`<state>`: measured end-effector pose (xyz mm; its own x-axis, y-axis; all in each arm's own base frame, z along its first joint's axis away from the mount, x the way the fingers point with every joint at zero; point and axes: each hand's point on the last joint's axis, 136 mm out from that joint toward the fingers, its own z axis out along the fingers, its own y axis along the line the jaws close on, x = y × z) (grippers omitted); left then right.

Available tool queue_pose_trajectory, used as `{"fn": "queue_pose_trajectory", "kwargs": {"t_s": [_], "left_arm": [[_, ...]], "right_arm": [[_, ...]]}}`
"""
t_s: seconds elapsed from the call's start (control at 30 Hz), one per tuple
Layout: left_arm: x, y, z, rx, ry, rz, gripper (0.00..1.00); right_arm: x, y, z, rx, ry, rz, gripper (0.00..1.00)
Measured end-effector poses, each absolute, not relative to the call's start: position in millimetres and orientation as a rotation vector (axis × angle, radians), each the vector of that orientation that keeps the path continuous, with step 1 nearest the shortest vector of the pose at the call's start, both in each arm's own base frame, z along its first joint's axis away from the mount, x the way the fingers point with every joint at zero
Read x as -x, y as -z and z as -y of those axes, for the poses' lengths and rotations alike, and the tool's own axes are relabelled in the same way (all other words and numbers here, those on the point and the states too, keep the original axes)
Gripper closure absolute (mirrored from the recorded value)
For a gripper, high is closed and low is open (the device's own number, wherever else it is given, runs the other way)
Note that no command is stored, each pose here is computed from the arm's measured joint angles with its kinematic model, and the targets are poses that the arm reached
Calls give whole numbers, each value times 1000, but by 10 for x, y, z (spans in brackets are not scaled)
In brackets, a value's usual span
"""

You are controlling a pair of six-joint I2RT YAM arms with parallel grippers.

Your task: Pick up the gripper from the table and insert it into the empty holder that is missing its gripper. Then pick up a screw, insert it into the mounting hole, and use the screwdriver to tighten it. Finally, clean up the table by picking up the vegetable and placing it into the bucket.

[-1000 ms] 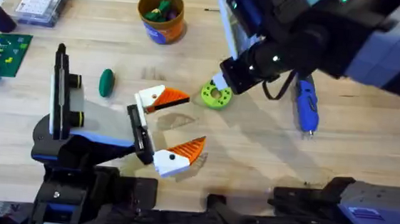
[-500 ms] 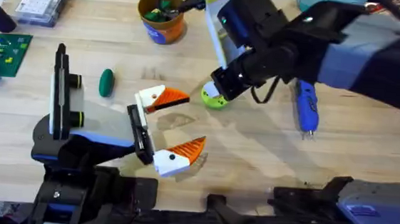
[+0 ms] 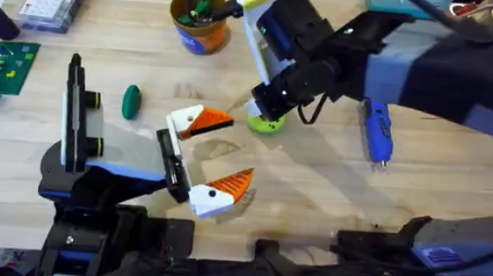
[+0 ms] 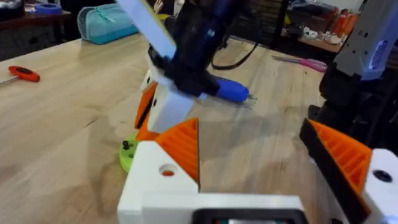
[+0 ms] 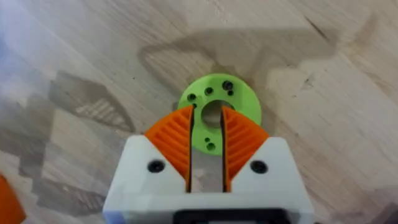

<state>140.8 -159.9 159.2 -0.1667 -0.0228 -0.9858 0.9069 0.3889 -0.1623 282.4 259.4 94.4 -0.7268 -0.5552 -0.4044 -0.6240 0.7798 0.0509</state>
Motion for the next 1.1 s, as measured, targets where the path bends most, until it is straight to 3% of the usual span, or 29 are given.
{"fn": "queue_pose_trajectory", "kwargs": {"t_s": [0.33, 1.1], "left_arm": [[-1408, -1592, 1599, -830, 1017, -1502, 13], [-1408, -1592, 1599, -830, 1017, -1502, 13]], "right_arm": [[-2902, -663, -2626, 900, -236, -2643, 741], [-3154, -732, -2656, 833, -239, -2567, 741]]}}
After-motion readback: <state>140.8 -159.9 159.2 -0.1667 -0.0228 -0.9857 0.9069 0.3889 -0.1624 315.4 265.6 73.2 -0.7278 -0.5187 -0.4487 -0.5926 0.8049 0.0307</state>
